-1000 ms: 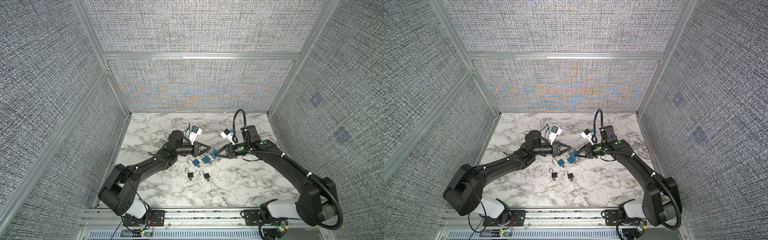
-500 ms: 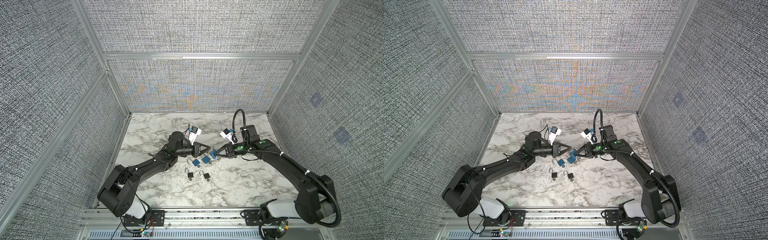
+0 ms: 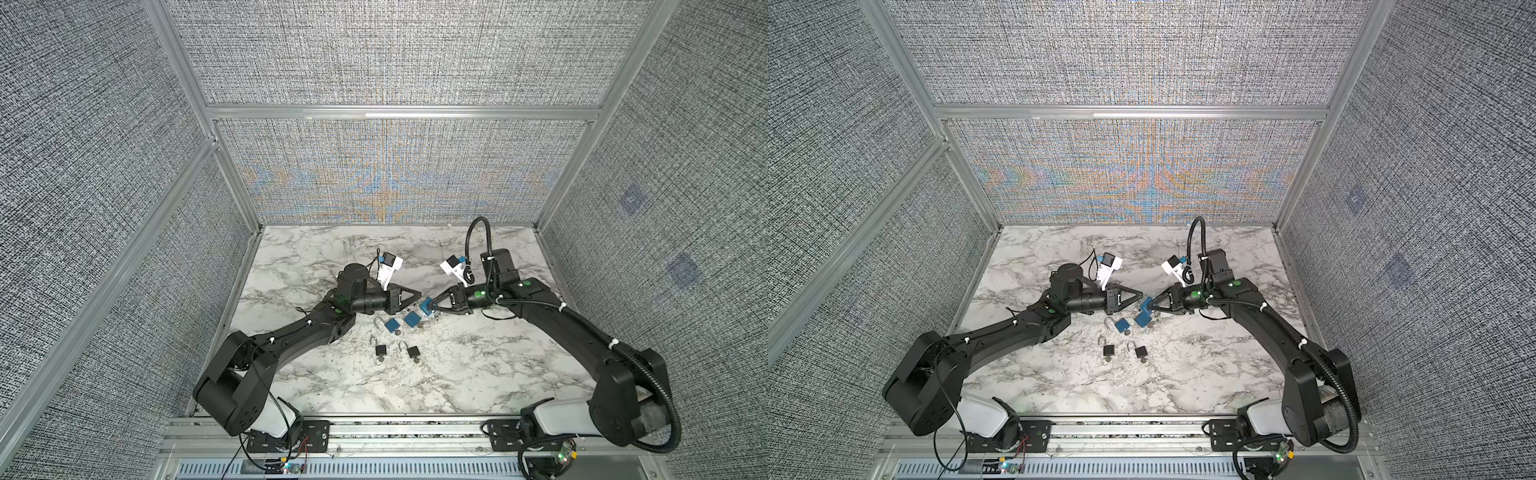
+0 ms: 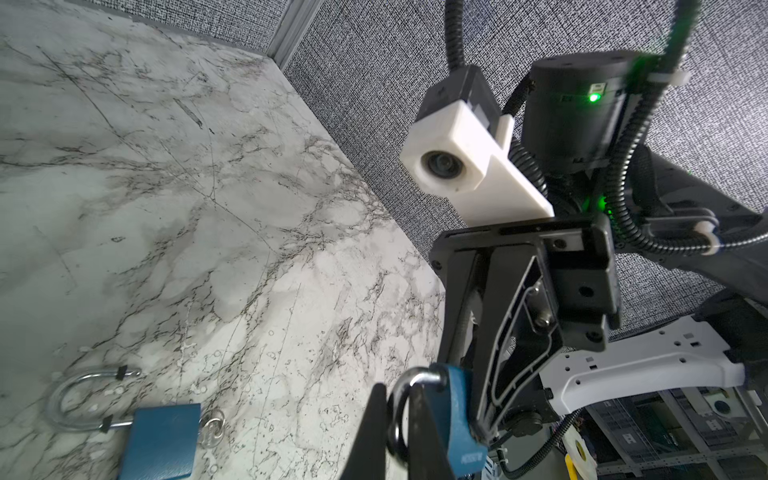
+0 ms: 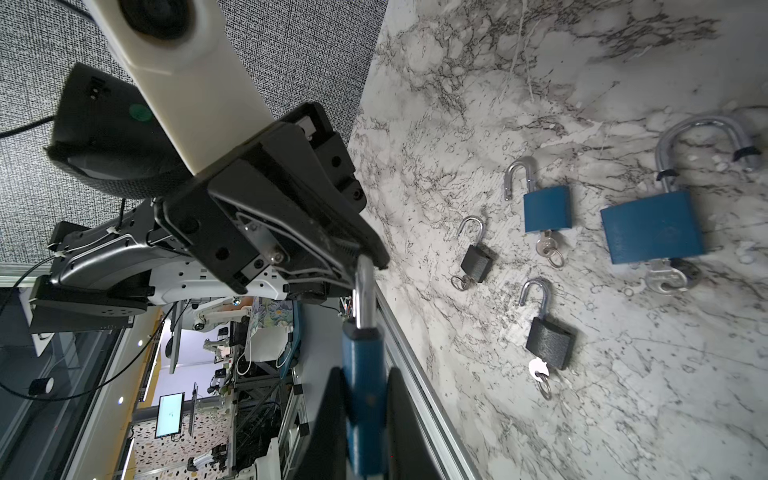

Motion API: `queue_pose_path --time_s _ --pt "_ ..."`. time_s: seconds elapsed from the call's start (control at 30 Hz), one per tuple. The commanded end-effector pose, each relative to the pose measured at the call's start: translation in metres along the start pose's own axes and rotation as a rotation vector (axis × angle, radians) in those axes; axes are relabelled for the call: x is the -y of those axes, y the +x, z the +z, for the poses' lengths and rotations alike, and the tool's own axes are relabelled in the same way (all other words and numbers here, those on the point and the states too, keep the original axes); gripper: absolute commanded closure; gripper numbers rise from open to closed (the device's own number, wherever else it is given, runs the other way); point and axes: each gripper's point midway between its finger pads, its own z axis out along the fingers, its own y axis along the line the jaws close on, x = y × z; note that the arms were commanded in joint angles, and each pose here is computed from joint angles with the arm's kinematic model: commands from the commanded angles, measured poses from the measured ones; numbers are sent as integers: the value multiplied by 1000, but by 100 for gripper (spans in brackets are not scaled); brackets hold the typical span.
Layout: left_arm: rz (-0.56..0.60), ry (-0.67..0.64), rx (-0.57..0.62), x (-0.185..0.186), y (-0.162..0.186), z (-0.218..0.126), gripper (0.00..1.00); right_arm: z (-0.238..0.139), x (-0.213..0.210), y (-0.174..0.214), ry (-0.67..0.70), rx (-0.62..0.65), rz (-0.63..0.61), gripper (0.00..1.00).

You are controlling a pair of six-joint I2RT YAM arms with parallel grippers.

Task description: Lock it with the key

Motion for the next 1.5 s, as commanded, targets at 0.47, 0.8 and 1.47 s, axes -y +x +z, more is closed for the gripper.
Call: queue_pose_path --time_s 0.47,0.8,1.47 --pt "60 282 -60 56 -14 -24 76 0 2 -13 40 79 -157 100" --pt "40 296 -70 54 -10 -22 76 1 0 -15 36 78 -160 100" --pt "16 289 -73 48 -6 -20 100 2 -8 -18 31 78 -175 100"
